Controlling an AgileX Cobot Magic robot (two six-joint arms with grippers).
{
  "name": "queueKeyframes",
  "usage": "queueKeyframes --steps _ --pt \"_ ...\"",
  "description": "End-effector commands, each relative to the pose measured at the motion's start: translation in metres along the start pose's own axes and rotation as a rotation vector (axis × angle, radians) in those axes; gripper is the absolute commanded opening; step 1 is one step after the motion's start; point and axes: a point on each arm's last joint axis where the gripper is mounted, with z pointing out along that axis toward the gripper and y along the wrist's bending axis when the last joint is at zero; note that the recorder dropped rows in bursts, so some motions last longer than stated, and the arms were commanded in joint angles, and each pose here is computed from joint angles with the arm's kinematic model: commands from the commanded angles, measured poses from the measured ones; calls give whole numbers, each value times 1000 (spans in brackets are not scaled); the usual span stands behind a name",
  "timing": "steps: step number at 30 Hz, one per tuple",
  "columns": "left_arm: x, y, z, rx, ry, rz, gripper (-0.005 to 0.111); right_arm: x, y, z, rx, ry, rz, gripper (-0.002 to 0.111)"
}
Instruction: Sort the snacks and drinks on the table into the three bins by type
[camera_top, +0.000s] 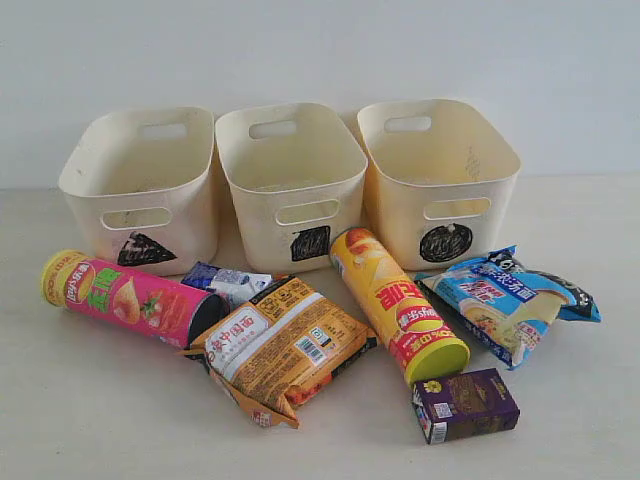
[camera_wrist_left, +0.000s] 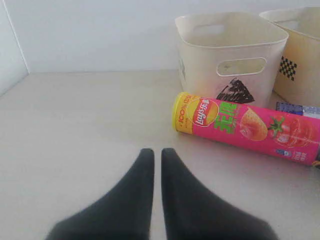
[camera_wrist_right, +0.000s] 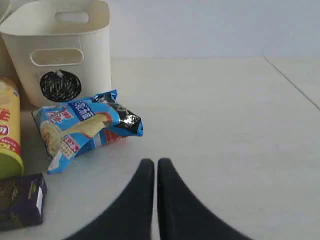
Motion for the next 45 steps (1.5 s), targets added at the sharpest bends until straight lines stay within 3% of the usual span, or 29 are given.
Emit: queueKeyframes --steps 1,6,7,9,16,24,30,45 --pt "1 0 0 -1 -4 5 4 -15 -1 -2 13 -164 -13 0" --pt "1 0 0 -1 -4 5 4 -39 -1 -9 13 -445 26 0" --pt "1 0 0 -1 -4 5 4 -46 -2 -13 -16 -527 141 0" --pt "1 0 0 -1 -4 5 4 -53 -1 -17 -58 -620 238 0" --pt "1 0 0 -1 -4 5 4 -88 -1 -30 -66 -695 217 0" --pt "1 0 0 -1 -4 5 4 -151 -1 -15 -52 -603 177 0" --pt "1 0 0 -1 -4 5 4 -184 -1 24 -43 -495 153 0" --pt "1 0 0 -1 -4 5 4 -211 -2 127 -28 -264 110 0"
